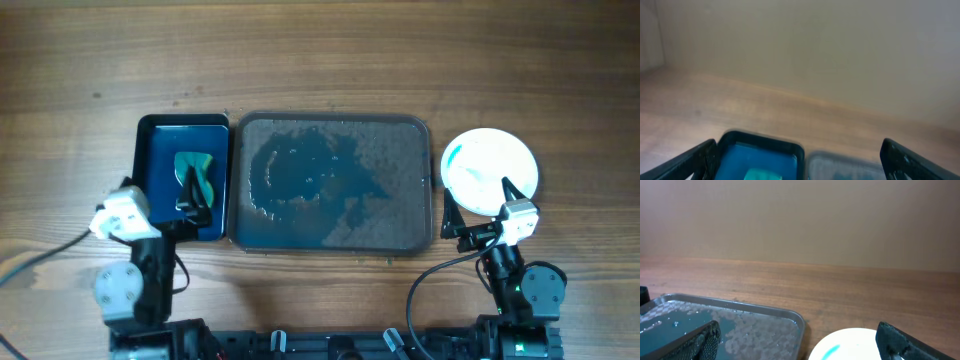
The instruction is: Clean dirty plates on tray and stack at the side
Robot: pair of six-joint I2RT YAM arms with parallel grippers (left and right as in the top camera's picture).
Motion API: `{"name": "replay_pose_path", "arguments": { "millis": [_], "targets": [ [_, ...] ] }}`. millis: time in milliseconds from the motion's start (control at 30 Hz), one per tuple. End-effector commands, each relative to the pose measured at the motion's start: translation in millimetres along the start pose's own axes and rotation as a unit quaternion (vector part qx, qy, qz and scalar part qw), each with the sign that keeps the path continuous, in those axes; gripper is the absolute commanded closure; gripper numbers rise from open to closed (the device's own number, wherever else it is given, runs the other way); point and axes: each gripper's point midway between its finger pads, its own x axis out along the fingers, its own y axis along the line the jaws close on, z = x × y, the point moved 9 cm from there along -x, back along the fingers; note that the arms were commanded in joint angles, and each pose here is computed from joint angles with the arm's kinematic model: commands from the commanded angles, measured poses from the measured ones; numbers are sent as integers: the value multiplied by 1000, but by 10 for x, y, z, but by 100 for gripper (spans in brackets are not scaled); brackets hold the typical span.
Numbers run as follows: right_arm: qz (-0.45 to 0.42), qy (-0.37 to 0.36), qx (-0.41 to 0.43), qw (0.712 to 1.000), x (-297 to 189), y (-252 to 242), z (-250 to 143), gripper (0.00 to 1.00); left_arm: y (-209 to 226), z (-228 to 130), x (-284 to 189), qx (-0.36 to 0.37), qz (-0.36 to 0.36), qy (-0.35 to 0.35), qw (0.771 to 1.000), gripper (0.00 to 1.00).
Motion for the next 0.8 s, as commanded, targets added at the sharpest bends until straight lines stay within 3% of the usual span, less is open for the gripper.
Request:
{"name": "replay_pose_path", "arguments": {
  "millis": [0,200,400,767],
  "targets": [
    [10,-4,6,1000,-1,21,9,0,86,-340,-16,1,0,-16,1000,0],
    [10,-4,6,1000,-1,21,10,0,163,-497,-44,1,21,-32,999,0],
    [10,-4,6,1000,-1,21,10,0,232,-772,15,-2,30,3,1000,0],
    [10,-4,6,1000,-1,21,9,0,235,-781,16,-2,31,7,1000,0]
  ]
}}
